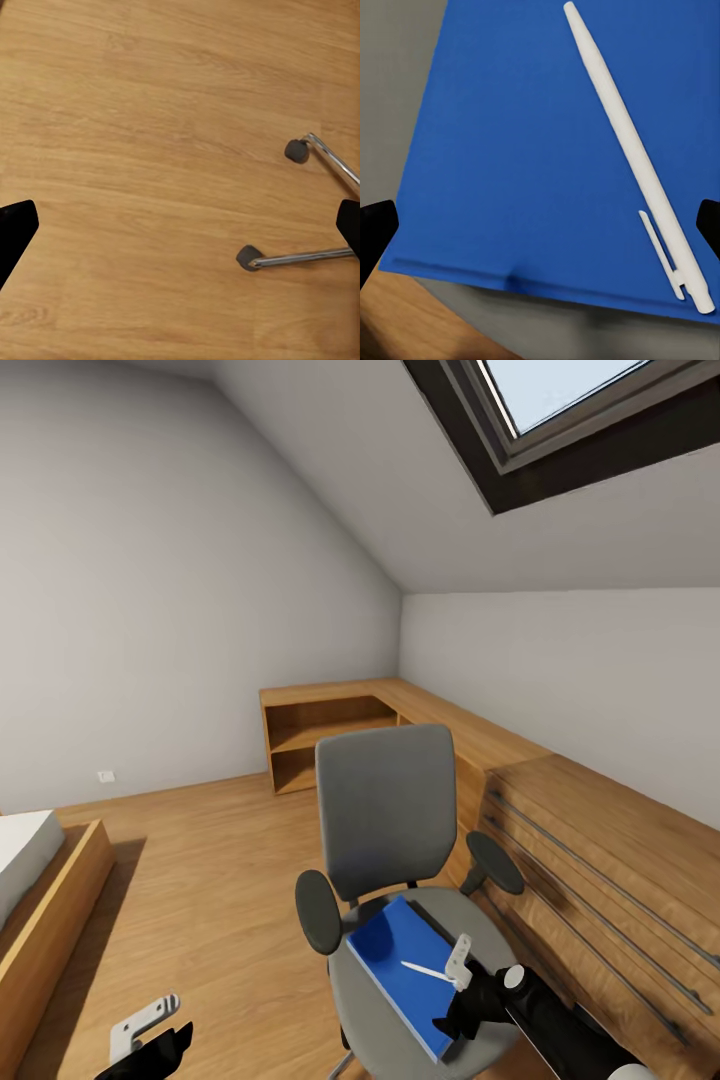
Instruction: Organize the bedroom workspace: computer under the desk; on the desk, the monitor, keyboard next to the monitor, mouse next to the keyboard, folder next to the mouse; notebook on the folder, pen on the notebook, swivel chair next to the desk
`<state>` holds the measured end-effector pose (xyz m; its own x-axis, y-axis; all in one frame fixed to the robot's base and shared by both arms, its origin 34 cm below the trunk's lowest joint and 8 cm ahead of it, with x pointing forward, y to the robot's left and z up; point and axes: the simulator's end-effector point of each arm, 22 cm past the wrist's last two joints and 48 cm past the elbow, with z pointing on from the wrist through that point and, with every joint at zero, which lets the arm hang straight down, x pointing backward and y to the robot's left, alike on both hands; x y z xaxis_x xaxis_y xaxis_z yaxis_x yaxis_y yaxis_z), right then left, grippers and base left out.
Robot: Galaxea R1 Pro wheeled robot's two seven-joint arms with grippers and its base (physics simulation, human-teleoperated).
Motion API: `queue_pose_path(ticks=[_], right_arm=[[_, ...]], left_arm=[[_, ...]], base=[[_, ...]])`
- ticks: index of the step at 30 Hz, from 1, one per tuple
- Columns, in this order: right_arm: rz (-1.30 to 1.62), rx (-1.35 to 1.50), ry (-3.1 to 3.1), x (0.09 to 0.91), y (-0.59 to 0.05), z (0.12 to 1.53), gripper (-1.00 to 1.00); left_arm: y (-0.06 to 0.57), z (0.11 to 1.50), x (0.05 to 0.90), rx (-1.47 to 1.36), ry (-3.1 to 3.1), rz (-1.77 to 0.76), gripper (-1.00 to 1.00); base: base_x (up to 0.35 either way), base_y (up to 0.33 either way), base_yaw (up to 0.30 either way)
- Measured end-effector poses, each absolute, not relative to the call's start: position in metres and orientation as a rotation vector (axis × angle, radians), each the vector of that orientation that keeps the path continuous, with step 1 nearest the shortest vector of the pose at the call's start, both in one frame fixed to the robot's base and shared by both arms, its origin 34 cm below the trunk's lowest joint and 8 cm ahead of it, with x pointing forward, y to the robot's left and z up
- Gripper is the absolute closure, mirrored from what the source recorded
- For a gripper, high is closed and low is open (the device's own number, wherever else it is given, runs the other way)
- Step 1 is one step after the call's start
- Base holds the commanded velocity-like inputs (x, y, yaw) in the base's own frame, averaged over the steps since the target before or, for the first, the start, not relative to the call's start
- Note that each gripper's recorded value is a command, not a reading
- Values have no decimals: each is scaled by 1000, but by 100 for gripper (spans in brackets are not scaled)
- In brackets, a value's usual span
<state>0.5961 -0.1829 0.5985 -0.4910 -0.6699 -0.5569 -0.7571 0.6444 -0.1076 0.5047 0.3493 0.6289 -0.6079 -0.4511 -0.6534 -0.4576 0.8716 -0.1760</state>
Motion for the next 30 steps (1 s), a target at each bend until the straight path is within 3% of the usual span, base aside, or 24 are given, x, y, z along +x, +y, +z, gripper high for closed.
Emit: queue_pose_path(ticks=[30], right_arm=[[179, -1010, 2313, 609, -213, 606, -100]], left_arm=[[349, 628, 504, -655, 2309, 10, -100]], base=[[0, 0, 0]])
